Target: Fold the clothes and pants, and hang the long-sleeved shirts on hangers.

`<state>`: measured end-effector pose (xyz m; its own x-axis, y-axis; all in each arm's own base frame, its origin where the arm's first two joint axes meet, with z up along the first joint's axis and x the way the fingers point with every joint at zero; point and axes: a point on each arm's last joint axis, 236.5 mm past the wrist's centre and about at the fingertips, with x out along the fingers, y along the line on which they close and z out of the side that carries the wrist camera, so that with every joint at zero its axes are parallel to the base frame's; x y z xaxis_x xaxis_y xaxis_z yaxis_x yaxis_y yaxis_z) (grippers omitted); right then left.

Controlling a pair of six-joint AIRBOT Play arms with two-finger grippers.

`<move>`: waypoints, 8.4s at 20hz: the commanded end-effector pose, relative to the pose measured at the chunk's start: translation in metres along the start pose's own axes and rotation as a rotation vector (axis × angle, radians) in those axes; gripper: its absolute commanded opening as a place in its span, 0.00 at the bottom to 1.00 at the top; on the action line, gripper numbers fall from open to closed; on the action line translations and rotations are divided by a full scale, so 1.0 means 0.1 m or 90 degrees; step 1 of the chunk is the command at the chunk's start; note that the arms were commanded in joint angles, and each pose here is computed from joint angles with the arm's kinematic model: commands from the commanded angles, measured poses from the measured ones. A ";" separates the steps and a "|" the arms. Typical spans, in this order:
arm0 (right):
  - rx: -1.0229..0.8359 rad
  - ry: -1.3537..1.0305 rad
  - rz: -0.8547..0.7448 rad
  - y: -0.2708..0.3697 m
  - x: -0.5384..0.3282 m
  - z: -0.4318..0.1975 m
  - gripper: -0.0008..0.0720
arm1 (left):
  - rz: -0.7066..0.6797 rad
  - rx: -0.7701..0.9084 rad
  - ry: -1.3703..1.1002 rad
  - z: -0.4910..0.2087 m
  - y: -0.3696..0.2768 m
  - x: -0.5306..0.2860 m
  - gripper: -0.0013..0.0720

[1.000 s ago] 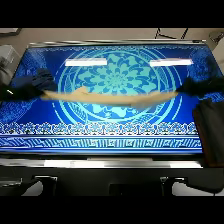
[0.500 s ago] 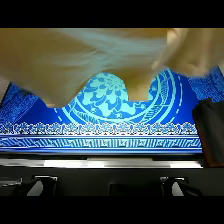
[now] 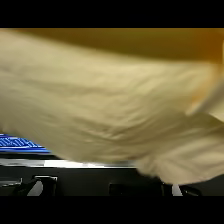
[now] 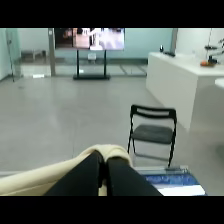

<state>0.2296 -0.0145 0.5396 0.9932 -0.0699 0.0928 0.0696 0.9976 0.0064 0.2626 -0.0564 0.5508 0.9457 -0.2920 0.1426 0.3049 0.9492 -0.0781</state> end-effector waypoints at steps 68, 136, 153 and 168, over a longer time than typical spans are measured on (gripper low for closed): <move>0.394 1.233 -0.122 -0.47 -0.79 -5.82 0.78 | 0.005 -0.642 1.146 -6.46 0.35 -1.75 0.52; 0.558 1.037 0.245 0.43 1.07 -6.38 0.06 | -0.113 -0.435 0.927 -5.14 0.26 1.00 0.98; 0.526 0.839 0.353 0.89 0.74 -4.00 0.06 | -0.297 -0.657 0.910 -6.79 -3.67 1.23 0.04; 0.463 0.865 0.488 2.21 0.85 -4.33 0.06 | -0.057 -0.172 0.924 -5.96 -0.50 1.65 0.04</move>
<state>0.3574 0.1503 0.1382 0.2048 0.7981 -0.5667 -0.0649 0.5888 0.8057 0.4396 -0.3801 -0.0295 0.0686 -0.6707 -0.7385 0.2218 0.7320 -0.6442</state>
